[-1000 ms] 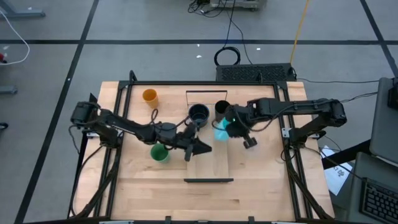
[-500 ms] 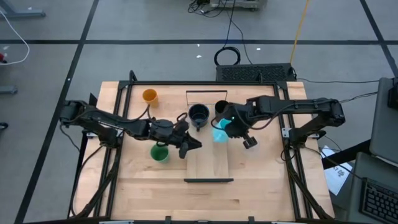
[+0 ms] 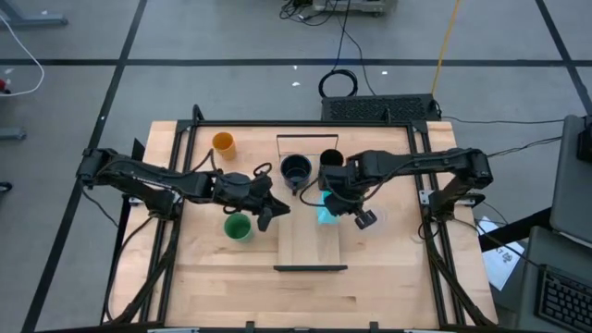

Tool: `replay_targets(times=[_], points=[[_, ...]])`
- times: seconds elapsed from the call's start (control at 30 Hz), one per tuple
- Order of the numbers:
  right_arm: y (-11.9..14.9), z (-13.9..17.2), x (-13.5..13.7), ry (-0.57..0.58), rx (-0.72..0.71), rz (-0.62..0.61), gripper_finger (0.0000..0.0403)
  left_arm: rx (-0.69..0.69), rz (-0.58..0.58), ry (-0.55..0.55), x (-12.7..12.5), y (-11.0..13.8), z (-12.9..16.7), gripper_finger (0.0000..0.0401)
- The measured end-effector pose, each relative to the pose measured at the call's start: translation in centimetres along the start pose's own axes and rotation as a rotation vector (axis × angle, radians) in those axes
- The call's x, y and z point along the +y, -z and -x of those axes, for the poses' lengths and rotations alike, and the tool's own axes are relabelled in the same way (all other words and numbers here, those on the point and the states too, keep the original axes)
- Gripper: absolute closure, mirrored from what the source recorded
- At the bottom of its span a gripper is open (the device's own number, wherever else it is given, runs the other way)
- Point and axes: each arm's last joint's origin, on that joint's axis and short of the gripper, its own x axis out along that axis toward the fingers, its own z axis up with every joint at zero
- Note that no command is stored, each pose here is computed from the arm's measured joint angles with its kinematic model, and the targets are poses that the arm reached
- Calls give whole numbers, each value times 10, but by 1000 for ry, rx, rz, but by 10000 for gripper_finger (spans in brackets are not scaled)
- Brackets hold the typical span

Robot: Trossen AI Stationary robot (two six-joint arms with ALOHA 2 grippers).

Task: Stack small to large cups/mugs on shelf
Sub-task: Put the light blue mug on the shelf

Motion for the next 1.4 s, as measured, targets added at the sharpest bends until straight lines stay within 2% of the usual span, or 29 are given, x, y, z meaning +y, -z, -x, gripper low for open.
replay_targets(times=[0.23,0.53,0.8,1.17,1.4], points=[[-12,-7,-12,39,86,-47,403,-6,-27,5,-3,-3,9,336],[-12,-13,-15,38,167,-101,403,4,-75,-4,-3,-4,17,336],[-14,-17,-17,35,166,-136,403,38,-99,-30,-2,-1,25,336],[-18,-25,-20,15,141,-140,403,8,-107,-11,-8,-7,48,336],[-20,-28,-21,-6,120,-131,403,1,-108,-54,-6,-7,60,336]])
